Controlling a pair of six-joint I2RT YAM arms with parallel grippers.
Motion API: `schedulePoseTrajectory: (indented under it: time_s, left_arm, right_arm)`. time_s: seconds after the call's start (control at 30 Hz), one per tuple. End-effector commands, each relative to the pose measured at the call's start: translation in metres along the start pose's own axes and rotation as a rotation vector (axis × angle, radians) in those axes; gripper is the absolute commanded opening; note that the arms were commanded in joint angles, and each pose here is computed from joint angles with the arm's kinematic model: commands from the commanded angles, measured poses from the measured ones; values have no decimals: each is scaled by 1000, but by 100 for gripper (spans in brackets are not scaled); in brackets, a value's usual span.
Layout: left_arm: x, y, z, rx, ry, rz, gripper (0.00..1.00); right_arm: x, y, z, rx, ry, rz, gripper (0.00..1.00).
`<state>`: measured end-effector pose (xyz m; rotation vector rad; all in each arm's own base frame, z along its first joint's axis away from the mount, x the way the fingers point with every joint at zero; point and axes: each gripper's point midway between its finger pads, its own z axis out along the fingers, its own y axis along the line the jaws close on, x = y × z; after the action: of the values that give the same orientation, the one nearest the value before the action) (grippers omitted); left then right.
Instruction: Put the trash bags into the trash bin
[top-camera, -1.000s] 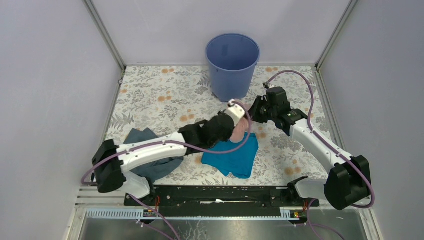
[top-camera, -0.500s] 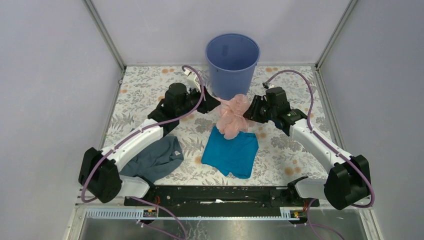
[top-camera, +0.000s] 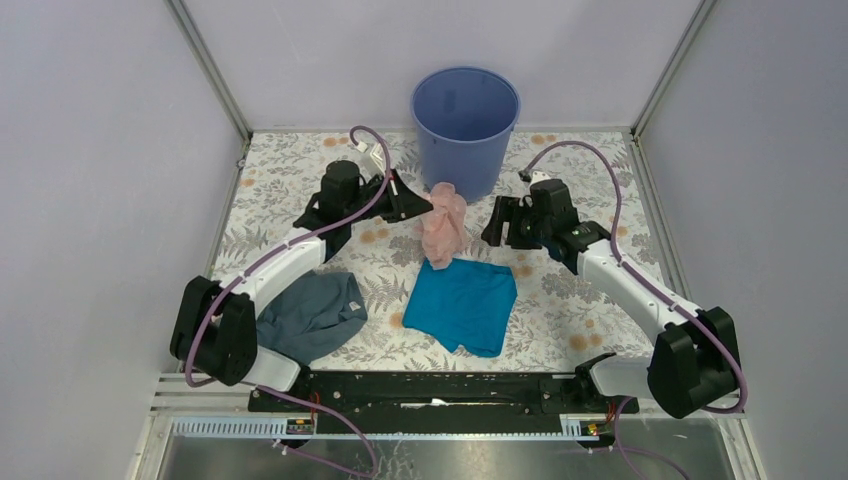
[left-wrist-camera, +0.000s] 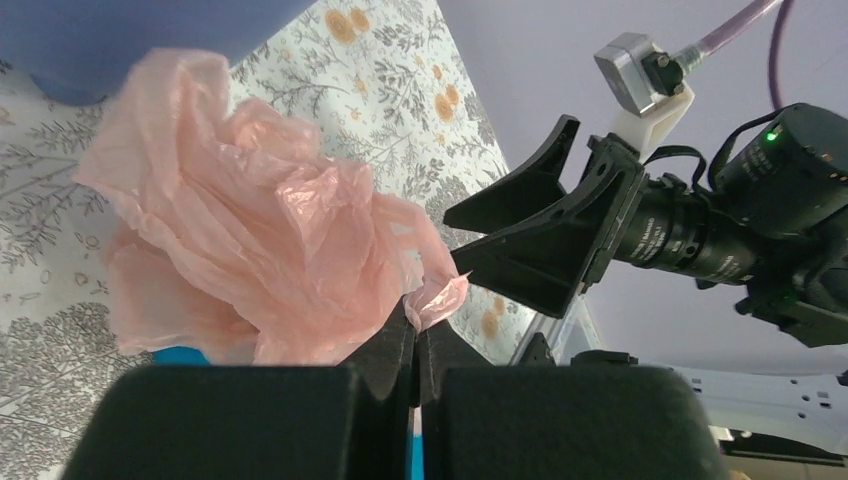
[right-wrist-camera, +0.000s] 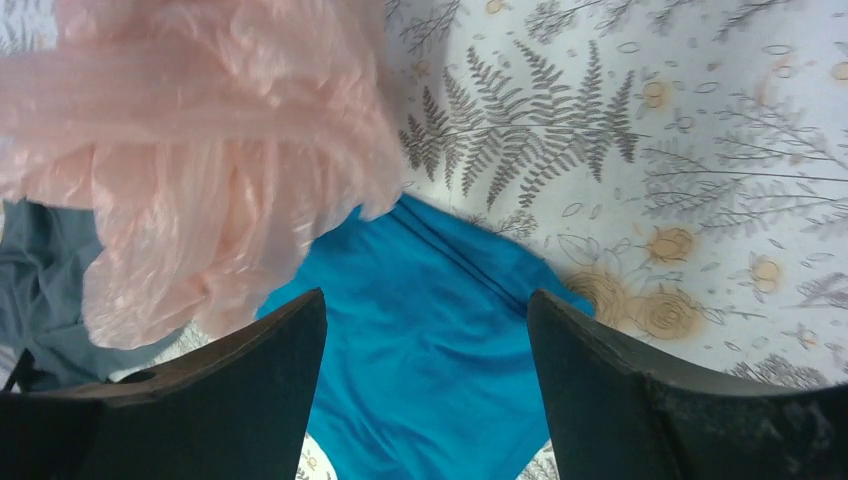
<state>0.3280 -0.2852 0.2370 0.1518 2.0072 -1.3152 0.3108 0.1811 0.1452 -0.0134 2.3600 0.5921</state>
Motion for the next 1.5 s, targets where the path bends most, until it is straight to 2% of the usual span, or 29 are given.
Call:
schedulePoseTrajectory:
  time_s: [0.0,0.13,0.3,0.33,0.43,0.5,0.63,0.97,1.0,1.1,1.13,1.23,1.37,1.47]
  left_arm:
    - [-13,-18,0,104,-8,-24,0]
    - [-17,-20,-3,140,-20,-41,0]
    - [-23,-25,-7,150,-36,-16,0]
    - [-23,-26,-9,153,-39,-12,0]
    - [-26,-35,-13,172,-48,-3,0]
    - [-27,-40,-16,190,-55,-1,0]
    - [-28,-48,-20,222,-62,-4,0]
    - [-29,-56,-23,250,-59,-1,0]
    - [-29,-57,-24,252,-61,2,0]
    - [-37,-52,-26,197,-98,40,0]
    - [-44,-48,-30,149,-133,65,0]
    - [-64,-27,-43,-39,-243,130,0]
    - [-103,7,-86,-344,-474,184,0]
    - [-127,33,-135,-575,-678,228,0]
  right_arm:
    - [17,23,9,-182,21,-56,80]
    - [27,49,31,-350,16,-6,80]
    - [25,29,59,-270,-67,10,74]
    - [24,27,63,-269,-84,2,70]
    - [27,28,69,-308,-126,-4,51]
    - [28,33,71,-366,-168,-7,45]
    - [26,47,71,-489,-243,-7,47]
    - [-12,68,68,-615,-430,12,45]
    - [-16,71,67,-619,-435,13,40]
    - [-26,75,62,-620,-440,47,2]
    - [-26,76,59,-623,-436,64,0]
    - [-16,78,54,-615,-345,119,0]
    - [18,75,67,-479,23,255,0]
    - [34,98,39,-592,191,305,0]
